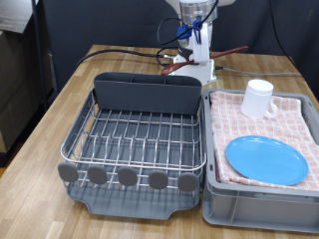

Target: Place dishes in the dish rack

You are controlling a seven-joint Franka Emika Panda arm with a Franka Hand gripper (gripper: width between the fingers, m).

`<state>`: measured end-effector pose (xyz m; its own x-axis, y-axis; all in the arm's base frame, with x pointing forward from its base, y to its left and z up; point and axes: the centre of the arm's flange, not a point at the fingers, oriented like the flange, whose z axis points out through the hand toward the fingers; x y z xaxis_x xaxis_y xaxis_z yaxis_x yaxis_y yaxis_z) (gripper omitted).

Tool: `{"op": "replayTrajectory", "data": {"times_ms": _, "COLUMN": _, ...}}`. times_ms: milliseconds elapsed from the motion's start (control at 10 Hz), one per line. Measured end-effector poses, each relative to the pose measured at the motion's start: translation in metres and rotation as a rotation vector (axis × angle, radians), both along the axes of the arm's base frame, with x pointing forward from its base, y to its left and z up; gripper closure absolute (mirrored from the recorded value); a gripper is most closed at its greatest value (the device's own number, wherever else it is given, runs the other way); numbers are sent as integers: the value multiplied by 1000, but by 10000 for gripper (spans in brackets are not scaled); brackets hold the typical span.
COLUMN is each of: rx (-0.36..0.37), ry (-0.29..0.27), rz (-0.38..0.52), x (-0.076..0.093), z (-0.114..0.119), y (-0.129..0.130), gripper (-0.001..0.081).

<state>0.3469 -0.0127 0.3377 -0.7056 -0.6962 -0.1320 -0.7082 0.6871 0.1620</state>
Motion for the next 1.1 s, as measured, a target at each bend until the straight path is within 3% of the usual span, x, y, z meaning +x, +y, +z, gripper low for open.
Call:
{"op": "replayTrajectory", "data": {"times_ms": 600, "rx": 198, "ry": 17, "rz": 14, "x": -16, "z": -18, "y": -53, "gripper": 714}}
{"op": "replayTrajectory", "data": {"times_ms": 1100, "rx": 240, "ry": -1, "rz": 39, "x": -20, "z": -38, "y": -93, "gripper": 714}}
